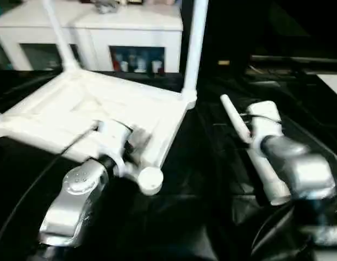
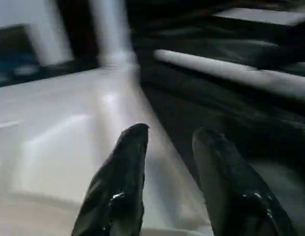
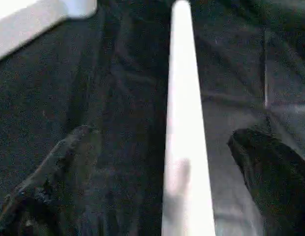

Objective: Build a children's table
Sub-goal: Pick table leg

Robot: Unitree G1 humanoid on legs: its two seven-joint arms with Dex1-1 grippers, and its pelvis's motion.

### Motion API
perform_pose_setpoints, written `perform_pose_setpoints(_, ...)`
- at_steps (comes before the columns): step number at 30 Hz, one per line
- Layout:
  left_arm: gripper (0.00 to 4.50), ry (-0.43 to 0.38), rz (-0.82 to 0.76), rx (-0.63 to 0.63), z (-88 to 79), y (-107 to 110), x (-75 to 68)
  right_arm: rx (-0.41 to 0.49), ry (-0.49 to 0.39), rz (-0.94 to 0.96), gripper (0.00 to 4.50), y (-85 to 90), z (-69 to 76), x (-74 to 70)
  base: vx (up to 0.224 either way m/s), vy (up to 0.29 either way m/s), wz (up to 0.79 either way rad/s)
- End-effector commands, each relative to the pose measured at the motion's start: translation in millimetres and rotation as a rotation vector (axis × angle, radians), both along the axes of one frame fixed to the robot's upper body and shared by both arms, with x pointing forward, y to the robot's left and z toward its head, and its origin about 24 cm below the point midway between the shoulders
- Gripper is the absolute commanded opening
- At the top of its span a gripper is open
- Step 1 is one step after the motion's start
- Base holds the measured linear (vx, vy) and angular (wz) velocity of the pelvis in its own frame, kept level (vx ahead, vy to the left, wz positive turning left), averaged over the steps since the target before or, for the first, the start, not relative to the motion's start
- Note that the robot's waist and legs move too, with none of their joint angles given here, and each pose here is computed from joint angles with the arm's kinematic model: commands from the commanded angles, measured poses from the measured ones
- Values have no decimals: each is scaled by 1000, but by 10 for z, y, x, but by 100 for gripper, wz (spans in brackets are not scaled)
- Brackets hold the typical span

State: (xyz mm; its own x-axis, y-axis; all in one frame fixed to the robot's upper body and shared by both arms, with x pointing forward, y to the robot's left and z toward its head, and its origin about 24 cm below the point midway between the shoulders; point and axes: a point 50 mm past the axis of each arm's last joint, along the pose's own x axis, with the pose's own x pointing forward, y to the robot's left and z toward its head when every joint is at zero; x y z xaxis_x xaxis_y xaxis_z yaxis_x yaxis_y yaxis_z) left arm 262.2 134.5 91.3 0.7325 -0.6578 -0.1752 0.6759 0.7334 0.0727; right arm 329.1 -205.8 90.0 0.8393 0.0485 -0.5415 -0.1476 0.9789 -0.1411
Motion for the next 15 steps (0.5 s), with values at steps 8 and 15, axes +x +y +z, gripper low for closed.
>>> perform_pose_setpoints(8, 259, 27, -152, 34, 179, -35, -65, 32, 321, -9, 450, -142, -184, -80, -13, 2, 0)
perform_pose_setpoints(15, 315, 46, -167, 42, 206, -30, -80, 25, 420, -30, 450, -206, -332, -154, 0, 0, 0)
